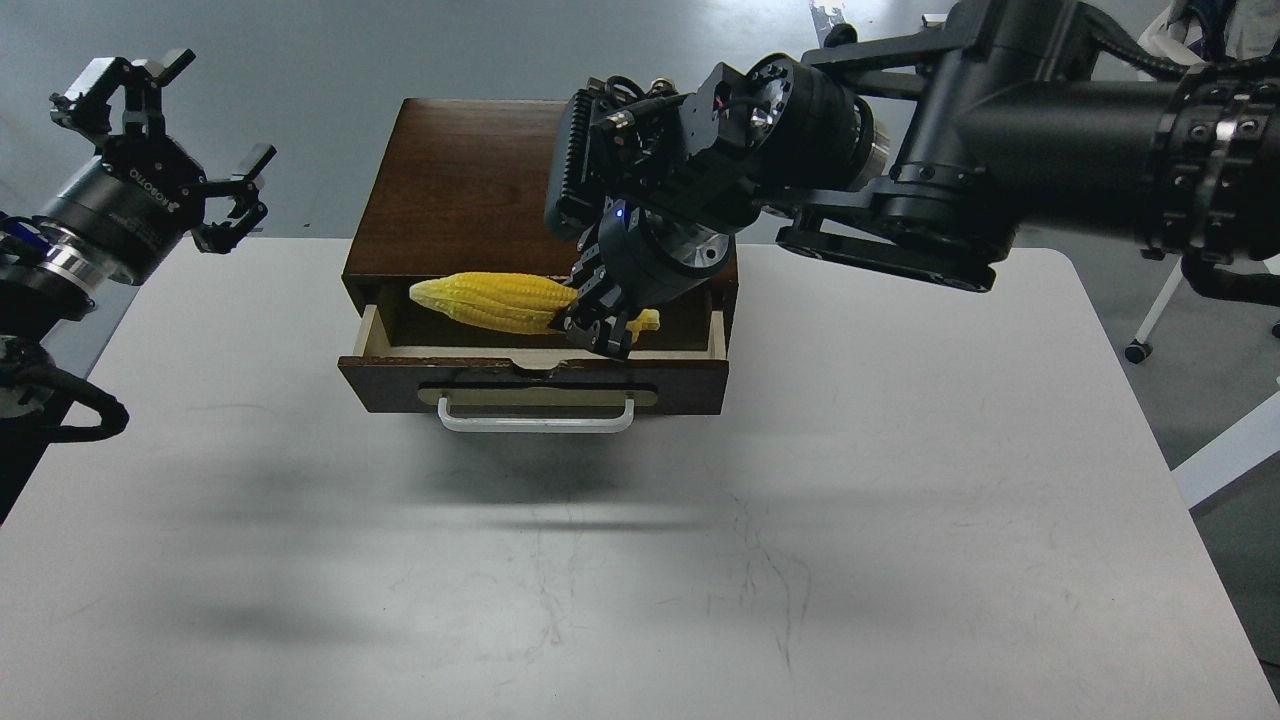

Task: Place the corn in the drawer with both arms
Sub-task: 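Lower the corn into the drawer and open the right gripper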

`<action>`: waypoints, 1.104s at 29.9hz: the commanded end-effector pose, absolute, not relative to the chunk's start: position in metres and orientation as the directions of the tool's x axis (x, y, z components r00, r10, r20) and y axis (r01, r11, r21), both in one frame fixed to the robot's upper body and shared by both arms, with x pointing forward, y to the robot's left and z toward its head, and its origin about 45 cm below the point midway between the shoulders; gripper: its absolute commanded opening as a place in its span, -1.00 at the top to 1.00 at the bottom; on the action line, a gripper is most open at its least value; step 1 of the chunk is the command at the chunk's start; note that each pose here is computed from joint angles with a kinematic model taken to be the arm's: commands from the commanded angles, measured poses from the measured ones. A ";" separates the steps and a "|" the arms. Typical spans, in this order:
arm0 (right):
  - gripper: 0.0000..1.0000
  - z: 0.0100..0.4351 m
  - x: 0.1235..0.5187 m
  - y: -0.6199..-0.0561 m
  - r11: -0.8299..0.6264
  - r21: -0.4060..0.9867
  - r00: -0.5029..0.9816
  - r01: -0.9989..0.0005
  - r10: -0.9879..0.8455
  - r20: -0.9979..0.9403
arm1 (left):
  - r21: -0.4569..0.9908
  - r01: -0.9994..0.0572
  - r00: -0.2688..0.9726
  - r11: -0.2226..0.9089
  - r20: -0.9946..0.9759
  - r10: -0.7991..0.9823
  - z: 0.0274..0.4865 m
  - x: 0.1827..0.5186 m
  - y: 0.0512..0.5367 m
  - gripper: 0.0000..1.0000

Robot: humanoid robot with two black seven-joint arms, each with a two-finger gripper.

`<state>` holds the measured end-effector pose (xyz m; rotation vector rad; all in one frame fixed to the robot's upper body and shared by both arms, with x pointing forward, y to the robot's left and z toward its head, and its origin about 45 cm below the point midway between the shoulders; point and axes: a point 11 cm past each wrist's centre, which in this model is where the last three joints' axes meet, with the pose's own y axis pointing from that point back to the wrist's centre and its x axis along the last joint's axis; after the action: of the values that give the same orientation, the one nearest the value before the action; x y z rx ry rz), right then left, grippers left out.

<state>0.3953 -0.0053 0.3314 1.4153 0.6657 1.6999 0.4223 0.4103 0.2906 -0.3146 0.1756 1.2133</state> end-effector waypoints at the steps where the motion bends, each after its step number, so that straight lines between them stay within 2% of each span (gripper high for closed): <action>1: 0.90 0.328 0.396 -0.009 -0.521 0.815 -0.043 -0.251 0.848 0.529 | -0.144 -0.939 0.343 0.313 -0.298 0.891 0.291 0.422 0.411 -0.97; 9: 0.81 0.324 0.399 -0.016 -0.514 0.819 -0.037 -0.256 0.852 0.523 | -0.145 -0.940 0.339 0.308 -0.293 0.894 0.293 0.422 0.414 -0.97; 14: 0.53 0.323 0.400 -0.016 -0.512 0.820 -0.034 -0.257 0.852 0.522 | -0.146 -0.940 0.338 0.307 -0.292 0.895 0.294 0.422 0.415 -0.97; 16: 0.49 0.323 0.401 -0.018 -0.511 0.819 -0.029 -0.260 0.852 0.522 | -0.145 -0.940 0.338 0.308 -0.292 0.895 0.293 0.421 0.415 -0.97; 18: 0.32 0.322 0.401 -0.018 -0.512 0.819 -0.027 -0.260 0.852 0.523 | -0.145 -0.940 0.338 0.308 -0.292 0.895 0.293 0.421 0.415 -0.97; 23: 0.08 0.322 0.401 -0.018 -0.510 0.820 -0.027 -0.260 0.853 0.522 | -0.145 -0.941 0.337 0.307 -0.291 0.896 0.294 0.421 0.415 -0.97; 33: -0.04 0.321 0.401 -0.018 -0.511 0.820 -0.025 -0.259 0.852 0.523 | -0.145 -0.941 0.337 0.307 -0.291 0.896 0.294 0.421 0.415 -0.97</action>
<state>0.4013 -0.0183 0.3212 1.4042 0.6651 1.6683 0.4213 0.4153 0.2935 -0.3110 0.1667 1.2216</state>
